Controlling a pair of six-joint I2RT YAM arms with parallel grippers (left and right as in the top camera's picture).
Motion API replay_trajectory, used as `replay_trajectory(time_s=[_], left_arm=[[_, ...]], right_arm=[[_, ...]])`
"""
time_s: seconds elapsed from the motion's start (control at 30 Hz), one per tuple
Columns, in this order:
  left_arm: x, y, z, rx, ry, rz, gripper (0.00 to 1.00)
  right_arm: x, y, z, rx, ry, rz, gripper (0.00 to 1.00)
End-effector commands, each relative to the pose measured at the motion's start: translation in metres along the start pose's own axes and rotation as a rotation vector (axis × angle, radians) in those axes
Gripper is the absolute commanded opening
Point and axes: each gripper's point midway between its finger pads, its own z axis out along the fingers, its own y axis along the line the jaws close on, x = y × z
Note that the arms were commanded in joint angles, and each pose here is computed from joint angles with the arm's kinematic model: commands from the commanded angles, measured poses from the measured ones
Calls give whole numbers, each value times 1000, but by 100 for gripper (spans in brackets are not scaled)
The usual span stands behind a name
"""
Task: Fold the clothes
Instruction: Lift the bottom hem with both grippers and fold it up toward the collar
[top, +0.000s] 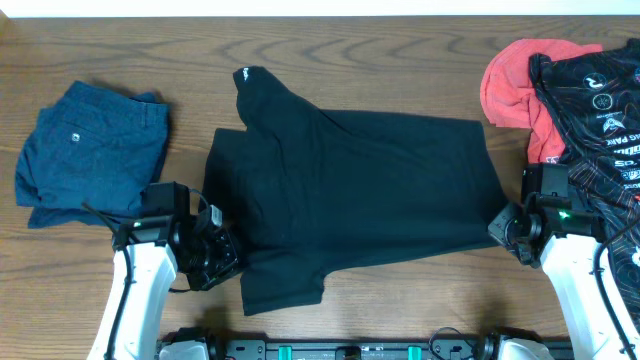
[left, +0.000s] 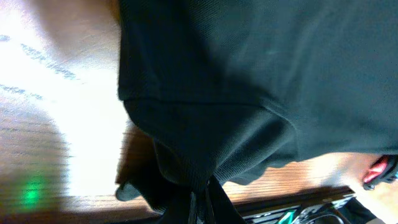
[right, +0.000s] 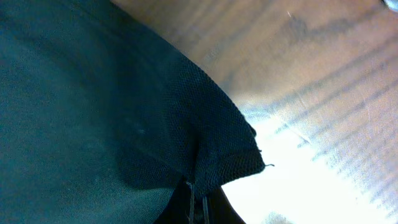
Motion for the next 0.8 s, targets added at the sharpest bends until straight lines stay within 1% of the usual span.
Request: replay_trajectory(time_s=[0.0, 0.13, 0.23, 0.33, 0.53, 0.63, 0.77], left_arm=[[-6, -21, -11, 94, -49, 63, 6], [-14, -37, -19, 171, -108, 116, 6], [-17, -53, -26, 257, -131, 153, 6], [-28, -63, -32, 316, -174, 153, 6], [-65, -67, -51, 371, -319, 103, 6], [-73, -71, -56, 389, -350, 88, 6], [-79, -72, -58, 391, -378, 103, 6]], right_arm=[[-16, 3, -6, -12, -61, -73, 1], [-29, 12, -7, -44, -115, -97, 1], [-34, 16, -8, -59, -138, -93, 1], [-39, 19, -9, -73, -159, -89, 1], [-57, 37, -14, -143, -233, -125, 1], [-60, 38, -15, -148, -246, -129, 2], [-65, 43, -16, -167, -265, -126, 2]])
